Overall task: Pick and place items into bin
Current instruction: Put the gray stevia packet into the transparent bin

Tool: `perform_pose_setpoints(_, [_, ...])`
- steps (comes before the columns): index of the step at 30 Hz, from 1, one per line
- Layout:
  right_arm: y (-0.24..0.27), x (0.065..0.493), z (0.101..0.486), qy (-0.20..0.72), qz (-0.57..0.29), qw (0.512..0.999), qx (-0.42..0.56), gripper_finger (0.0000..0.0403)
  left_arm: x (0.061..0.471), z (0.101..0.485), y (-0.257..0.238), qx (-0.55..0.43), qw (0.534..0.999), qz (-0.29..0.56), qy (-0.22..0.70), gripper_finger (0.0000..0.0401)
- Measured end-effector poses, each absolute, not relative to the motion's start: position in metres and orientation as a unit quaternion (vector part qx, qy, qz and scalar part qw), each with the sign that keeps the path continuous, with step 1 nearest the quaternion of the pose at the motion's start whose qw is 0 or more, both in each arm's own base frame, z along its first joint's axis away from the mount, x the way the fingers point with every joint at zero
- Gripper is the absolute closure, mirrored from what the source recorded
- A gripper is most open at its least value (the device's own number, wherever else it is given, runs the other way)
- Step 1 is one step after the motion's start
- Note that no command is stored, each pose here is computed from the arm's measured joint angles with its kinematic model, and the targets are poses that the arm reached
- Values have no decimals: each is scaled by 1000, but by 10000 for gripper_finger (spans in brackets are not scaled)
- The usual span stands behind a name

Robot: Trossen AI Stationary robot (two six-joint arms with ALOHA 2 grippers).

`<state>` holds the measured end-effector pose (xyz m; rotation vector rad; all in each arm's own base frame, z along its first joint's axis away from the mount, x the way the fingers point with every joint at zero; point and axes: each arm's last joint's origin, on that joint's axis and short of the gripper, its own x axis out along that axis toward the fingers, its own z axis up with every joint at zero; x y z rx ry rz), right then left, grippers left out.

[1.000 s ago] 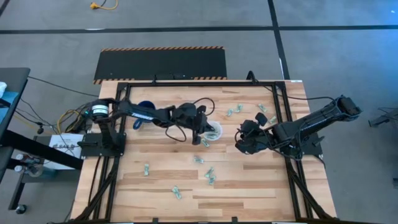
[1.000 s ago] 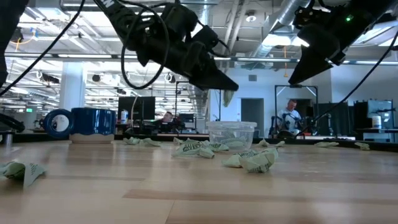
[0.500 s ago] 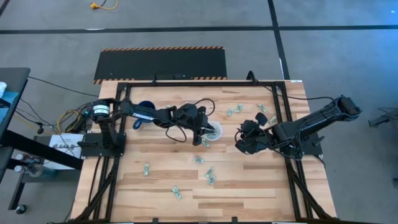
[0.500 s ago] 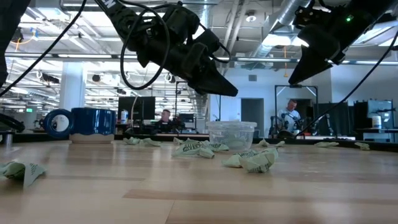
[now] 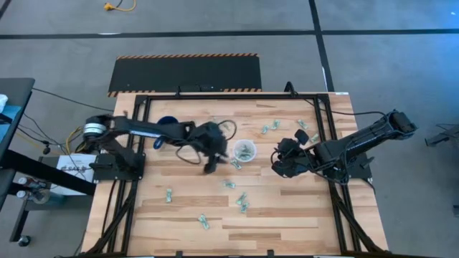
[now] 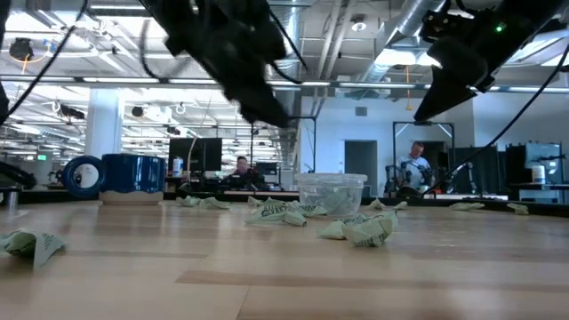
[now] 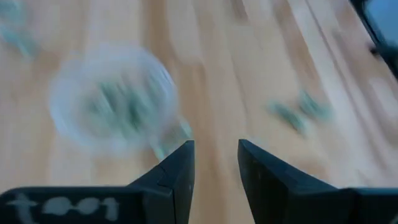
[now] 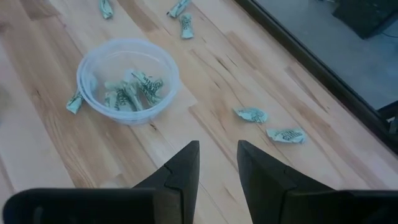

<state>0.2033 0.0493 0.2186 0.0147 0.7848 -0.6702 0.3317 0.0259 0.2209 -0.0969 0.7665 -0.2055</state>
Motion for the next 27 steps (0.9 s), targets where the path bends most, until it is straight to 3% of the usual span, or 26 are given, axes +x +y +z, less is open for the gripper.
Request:
perform_pose_setpoints(5, [49, 203, 219, 374, -320, 870, 8, 301, 287, 237, -12, -121, 854, -75, 500, 290])
perform_pose_setpoints(12, [50, 206, 220, 362, -320, 875, 21, 301, 236, 239, -60, -194, 758, 104, 614, 289])
perform_pose_setpoints(16, [51, 207, 220, 359, -318, 877, 25, 301, 213, 232, -80, -194, 713, 156, 656, 289])
perform_pose_setpoints(21, [51, 207, 220, 360, -317, 877, 21, 301, 199, 218, -91, -220, 683, 208, 664, 289])
perform_pose_setpoints(27, [51, 207, 220, 361, -316, 877, 21, 301, 195, 201, -96, -253, 673, 202, 665, 289])
